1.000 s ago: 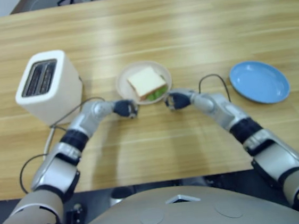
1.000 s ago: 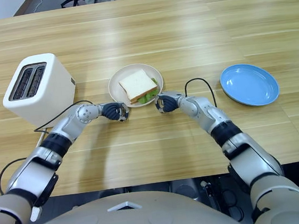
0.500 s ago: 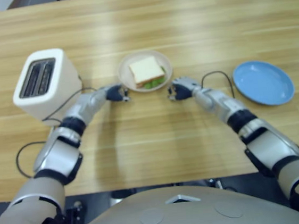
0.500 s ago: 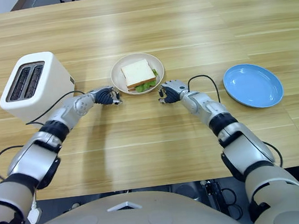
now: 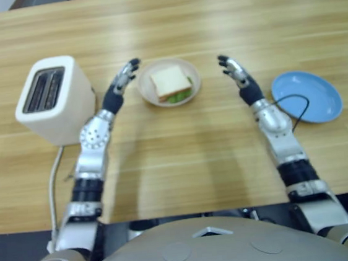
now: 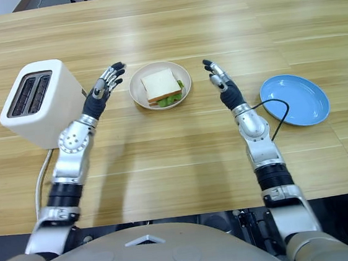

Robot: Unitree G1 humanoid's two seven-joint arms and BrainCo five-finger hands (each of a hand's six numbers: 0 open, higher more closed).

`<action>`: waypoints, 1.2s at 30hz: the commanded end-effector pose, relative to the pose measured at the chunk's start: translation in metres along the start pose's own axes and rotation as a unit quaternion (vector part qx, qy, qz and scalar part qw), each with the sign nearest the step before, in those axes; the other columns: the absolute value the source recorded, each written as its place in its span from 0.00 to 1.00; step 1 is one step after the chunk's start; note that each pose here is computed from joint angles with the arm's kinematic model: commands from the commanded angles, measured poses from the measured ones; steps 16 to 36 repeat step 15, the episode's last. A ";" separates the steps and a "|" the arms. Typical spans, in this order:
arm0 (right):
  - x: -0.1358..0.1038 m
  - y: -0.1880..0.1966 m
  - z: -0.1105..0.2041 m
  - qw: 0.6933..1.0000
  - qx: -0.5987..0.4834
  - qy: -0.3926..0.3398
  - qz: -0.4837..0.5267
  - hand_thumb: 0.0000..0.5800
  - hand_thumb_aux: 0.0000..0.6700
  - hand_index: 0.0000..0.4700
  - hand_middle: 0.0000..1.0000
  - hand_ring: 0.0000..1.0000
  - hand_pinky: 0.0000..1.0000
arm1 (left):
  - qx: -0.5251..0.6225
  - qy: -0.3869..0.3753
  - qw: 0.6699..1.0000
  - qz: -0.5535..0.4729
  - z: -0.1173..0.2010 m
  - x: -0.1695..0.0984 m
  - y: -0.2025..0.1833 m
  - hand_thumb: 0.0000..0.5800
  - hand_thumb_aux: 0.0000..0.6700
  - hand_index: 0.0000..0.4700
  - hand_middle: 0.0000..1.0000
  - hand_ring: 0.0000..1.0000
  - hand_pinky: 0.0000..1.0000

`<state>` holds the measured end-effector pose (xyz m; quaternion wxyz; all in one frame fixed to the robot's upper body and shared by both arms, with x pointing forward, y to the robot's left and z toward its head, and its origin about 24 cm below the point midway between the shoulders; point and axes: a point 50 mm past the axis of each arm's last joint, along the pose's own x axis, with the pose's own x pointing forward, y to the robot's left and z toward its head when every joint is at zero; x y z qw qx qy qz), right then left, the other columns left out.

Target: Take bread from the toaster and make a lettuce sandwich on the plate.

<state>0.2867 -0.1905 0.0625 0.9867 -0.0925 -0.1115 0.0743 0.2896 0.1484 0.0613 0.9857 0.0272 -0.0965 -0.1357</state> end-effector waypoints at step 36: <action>-0.015 0.018 -0.040 0.989 0.096 0.062 -0.093 0.00 0.00 0.00 0.00 0.00 0.00 | -0.065 0.080 0.982 0.159 -0.071 -0.023 0.024 0.00 0.00 0.00 0.00 0.00 0.00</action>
